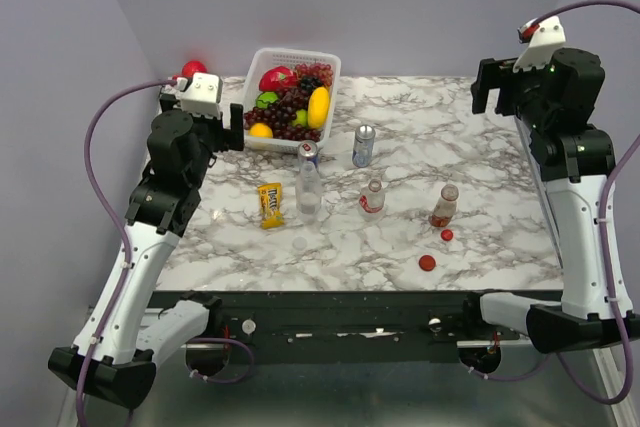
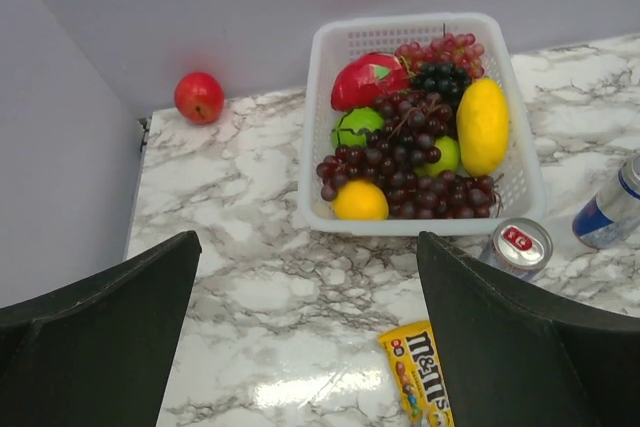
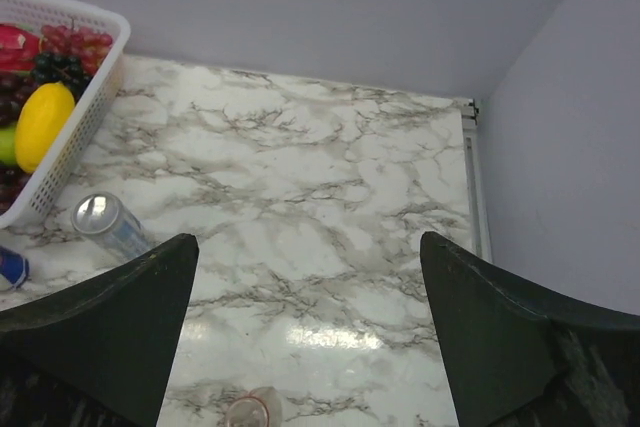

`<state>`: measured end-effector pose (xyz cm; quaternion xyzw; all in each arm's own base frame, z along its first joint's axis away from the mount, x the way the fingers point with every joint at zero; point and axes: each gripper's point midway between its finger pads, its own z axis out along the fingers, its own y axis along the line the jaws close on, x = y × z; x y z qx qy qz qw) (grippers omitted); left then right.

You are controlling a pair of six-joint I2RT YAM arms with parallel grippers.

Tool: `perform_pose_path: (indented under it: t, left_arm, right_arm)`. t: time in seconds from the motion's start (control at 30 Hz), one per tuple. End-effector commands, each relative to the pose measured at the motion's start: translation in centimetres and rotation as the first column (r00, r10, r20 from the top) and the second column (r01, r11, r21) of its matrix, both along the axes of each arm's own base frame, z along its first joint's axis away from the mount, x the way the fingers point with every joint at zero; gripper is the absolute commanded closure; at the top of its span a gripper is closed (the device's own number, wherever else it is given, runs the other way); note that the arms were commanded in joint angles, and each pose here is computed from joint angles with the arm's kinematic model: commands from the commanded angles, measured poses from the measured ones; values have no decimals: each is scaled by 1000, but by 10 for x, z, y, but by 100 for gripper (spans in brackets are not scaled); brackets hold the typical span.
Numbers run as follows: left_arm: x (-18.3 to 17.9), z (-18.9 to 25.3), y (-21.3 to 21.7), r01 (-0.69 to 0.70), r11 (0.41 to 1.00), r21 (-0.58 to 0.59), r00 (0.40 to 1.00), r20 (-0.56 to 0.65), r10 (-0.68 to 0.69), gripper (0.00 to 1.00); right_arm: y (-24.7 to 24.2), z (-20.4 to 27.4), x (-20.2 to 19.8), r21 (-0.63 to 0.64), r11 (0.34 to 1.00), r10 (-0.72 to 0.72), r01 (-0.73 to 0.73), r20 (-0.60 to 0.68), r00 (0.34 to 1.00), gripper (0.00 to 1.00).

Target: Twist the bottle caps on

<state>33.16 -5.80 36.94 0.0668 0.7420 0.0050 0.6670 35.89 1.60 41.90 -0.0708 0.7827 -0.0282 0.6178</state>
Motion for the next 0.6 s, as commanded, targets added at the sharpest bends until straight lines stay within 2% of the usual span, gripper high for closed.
perform_pose_path:
  t: [0.0, 0.07, 0.1, 0.13, 0.17, 0.2, 0.23, 0.3, 0.33, 0.4, 0.43, 0.5, 0.53, 0.57]
  left_arm:
    - [-20, -34, -14, 75, 995, -68, 992, -94, -81, 1]
    - [-26, -47, -22, 115, 989, -91, 984, -129, -126, 1]
    - [-30, -48, -24, 131, 987, -94, 981, -131, -143, 1]
    - [-32, -53, -26, 146, 985, -94, 976, -146, -159, 1]
    - [-35, -59, -29, 170, 982, -88, 970, -163, -182, 1]
    - [-43, -64, -37, 231, 970, -76, 953, -182, -242, 1]
    - [-47, -66, -41, 270, 961, -65, 942, -188, -277, 1]
    - [-54, -73, -44, 351, 936, 19, 919, -200, -340, 1]
    - [-56, -74, -43, 360, 932, 38, 915, -210, -345, 1]
    - [-56, -69, -38, 352, 933, 76, 921, -207, -330, 1]
    - [-59, -71, -35, 348, 933, 93, 920, -225, -321, 1]
    - [-62, -67, -27, 319, 941, 114, 929, -232, -287, 1]
    - [-65, -73, -18, 274, 954, 121, 937, -256, -237, 1]
    - [-68, -81, -14, 260, 958, 122, 937, -273, -220, 1]
  right_arm:
    - [38, -7, -12, 5, 970, 242, -242, -33, 970, 1]
    - [63, -3, -19, -56, 905, 422, -422, -19, 906, 0]
    - [92, 6, -32, -40, 808, 589, -588, 12, 808, 0]
    - [106, 10, -39, -84, 737, 674, -670, 28, 738, 0]
    - [120, 15, -41, -86, 693, 720, -715, 43, 693, 1]
    - [127, 13, -37, -92, 699, 713, -709, 28, 700, 1]
    - [155, 20, -32, -123, 646, 761, -754, 21, 649, 1]
    - [179, 14, -35, -120, 590, 800, -799, -45, 598, 4]
    - [207, -7, -29, -102, 520, 841, -848, -111, 529, 4]
    - [229, -7, -34, -92, 468, 865, -879, -158, 477, 7]
    - [248, -15, -42, -87, 410, 888, -908, -188, 419, 9]
    - [270, -42, -39, -50, 359, 893, -932, -274, 358, 11]
    - [288, -52, -49, -60, 296, 906, -953, -300, 300, 12]
    - [299, -72, -51, -34, 261, 902, -965, -346, 256, 12]
